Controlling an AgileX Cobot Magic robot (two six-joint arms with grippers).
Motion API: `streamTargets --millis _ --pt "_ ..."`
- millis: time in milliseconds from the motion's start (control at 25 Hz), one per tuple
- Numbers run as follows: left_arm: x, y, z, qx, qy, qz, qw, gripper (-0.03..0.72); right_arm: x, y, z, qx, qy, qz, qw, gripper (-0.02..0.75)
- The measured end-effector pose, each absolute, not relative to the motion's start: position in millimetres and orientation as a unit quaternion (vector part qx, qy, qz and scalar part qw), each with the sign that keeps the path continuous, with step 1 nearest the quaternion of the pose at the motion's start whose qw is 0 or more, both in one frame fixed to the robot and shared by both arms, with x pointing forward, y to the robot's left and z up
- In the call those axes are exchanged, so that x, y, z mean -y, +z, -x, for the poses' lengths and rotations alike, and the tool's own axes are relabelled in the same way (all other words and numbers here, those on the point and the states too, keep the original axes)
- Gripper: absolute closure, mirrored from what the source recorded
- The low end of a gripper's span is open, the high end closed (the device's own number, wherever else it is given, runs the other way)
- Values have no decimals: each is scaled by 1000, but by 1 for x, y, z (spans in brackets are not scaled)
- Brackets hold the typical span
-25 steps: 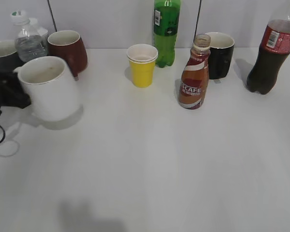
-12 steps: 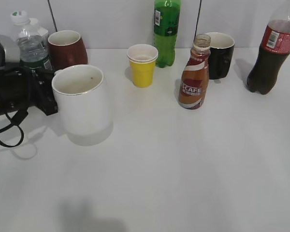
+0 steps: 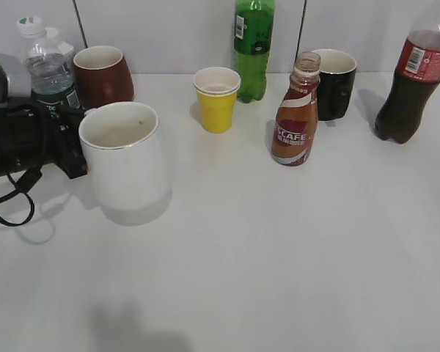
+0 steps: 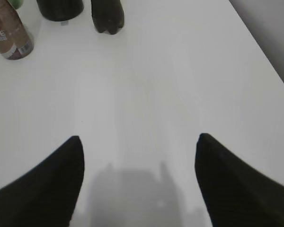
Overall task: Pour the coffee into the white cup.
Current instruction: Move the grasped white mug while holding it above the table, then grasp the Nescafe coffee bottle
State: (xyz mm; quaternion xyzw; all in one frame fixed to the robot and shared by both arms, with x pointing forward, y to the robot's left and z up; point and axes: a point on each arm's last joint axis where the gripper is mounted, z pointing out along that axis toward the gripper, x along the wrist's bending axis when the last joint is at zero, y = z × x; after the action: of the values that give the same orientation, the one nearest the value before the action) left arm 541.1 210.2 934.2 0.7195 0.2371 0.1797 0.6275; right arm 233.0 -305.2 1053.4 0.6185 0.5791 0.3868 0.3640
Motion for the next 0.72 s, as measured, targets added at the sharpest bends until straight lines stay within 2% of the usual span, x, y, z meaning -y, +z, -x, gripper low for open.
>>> streamTargets --millis 200,360,560,720 --pt "-210 935 -541 -236 179 -716 632 635 305 1055 -233 -576 392 -615 368 168" --pt "-210 935 -541 -235 178 -716 633 636 304 1077 -239 -540 456 -570 420 168" --pt "-210 935 -541 -235 178 -716 633 636 299 1102 -273 -511 504 -528 453 168" --pt "-210 935 -541 -235 178 -716 633 636 293 1096 -312 -525 507 -514 450 168"
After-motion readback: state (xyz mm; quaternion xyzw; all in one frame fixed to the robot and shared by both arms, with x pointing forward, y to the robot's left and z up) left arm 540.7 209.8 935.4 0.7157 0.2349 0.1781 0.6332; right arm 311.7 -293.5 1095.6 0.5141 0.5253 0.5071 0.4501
